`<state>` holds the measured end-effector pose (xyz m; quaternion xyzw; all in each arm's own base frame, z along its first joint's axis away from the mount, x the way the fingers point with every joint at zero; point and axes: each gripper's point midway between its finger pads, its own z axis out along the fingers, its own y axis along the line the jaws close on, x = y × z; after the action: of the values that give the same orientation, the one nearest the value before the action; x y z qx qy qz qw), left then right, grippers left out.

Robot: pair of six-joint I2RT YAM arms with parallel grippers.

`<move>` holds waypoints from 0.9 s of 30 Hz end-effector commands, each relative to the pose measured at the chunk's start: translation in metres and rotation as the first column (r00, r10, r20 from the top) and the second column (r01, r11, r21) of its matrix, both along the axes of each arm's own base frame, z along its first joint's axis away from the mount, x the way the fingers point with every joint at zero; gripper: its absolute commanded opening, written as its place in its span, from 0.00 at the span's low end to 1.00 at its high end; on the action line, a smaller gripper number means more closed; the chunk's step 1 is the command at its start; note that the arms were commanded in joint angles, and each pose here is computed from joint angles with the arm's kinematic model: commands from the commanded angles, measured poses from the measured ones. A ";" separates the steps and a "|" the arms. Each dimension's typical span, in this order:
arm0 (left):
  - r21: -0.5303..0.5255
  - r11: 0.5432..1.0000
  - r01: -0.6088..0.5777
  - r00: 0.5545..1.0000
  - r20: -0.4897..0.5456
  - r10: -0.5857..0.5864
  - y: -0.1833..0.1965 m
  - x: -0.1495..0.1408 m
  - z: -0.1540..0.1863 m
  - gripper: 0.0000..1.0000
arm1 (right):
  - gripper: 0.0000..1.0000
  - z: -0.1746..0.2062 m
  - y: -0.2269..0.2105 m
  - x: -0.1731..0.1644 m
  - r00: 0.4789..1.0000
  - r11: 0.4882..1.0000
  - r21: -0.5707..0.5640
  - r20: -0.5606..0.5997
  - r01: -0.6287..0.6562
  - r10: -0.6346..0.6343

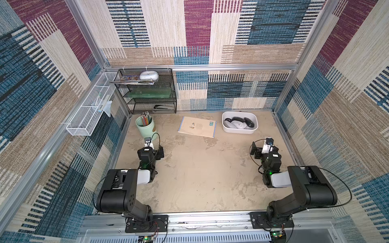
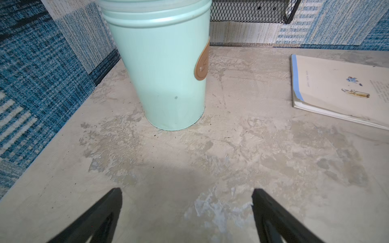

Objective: Take out the mouse from the storage box
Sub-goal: Move the storage box to the center of the board.

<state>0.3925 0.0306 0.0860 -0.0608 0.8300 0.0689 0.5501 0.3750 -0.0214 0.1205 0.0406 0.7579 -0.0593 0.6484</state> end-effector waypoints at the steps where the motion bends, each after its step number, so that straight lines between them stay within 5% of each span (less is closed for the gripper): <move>1: -0.006 1.000 -0.001 0.999 0.032 0.001 0.000 0.002 0.007 1.00 | 0.99 0.009 0.000 0.001 0.999 1.000 0.002 0.033 0.000 0.000; 21: -0.006 1.000 -0.002 1.000 0.030 0.002 0.000 0.002 0.007 1.00 | 0.99 0.009 0.000 0.001 0.999 1.000 0.002 0.033 0.001 -0.001; 27: 0.065 0.994 0.084 0.992 0.085 -0.089 -0.025 -0.009 0.032 1.00 | 0.99 0.039 0.025 -0.011 0.987 0.988 -0.068 0.080 -0.136 0.141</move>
<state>0.3844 0.0228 0.0921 -0.0510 0.8258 0.0647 0.5579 0.3646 -0.0087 0.1376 0.0063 0.7450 -0.0443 0.6656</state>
